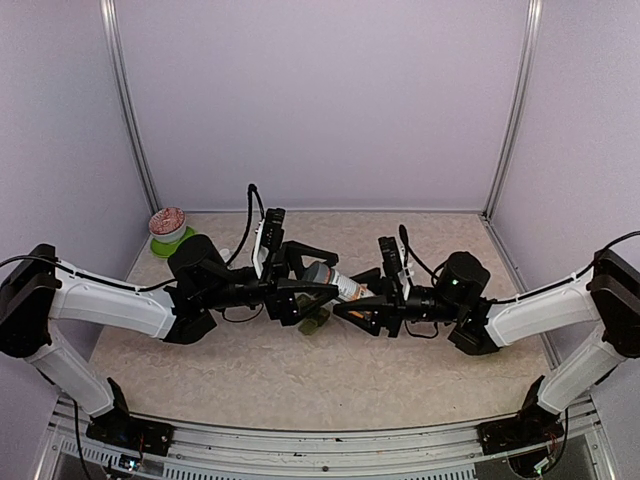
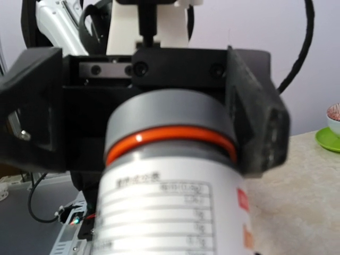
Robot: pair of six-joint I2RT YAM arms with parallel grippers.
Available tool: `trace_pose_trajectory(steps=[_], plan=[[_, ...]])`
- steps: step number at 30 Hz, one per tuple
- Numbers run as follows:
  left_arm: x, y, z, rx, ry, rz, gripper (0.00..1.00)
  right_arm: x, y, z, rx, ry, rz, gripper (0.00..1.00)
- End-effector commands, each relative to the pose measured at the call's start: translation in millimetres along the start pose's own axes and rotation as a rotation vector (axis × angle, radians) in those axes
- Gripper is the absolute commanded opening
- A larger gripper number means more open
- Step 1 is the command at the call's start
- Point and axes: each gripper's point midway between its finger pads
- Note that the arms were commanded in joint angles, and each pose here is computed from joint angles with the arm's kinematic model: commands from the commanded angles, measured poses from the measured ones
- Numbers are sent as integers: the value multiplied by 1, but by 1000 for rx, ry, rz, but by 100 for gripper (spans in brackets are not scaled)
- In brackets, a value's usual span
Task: Sort the pills into containers
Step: Unscrew the lid of the pill bottle from the pill bottle.
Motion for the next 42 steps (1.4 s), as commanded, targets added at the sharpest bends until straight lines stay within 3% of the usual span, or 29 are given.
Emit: trace_pose_trajectory(steps=[1, 10, 20, 34, 42], plan=[[0, -4, -6, 6, 24, -14, 88, -9, -21, -5, -41, 49, -73, 9], [0, -3, -3, 1, 15, -14, 81, -11, -22, -5, -43, 49, -74, 9], [1, 0, 1, -44, 12, -11, 48, -12, -22, -4, -47, 44, -71, 9], [-21, -20, 39, -47, -229, -21, 47, -24, -26, -7, -71, 71, -80, 10], [-51, 13, 83, -12, -488, 174, 47, -31, -26, -7, -102, 108, -71, 10]])
Point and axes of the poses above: each gripper's point midway between its finger pads, its own x axis out along the fingers, its own z axis along the line the jaws close on, y = z × x, and after that the axes turned 15 degrees about x, right-handed
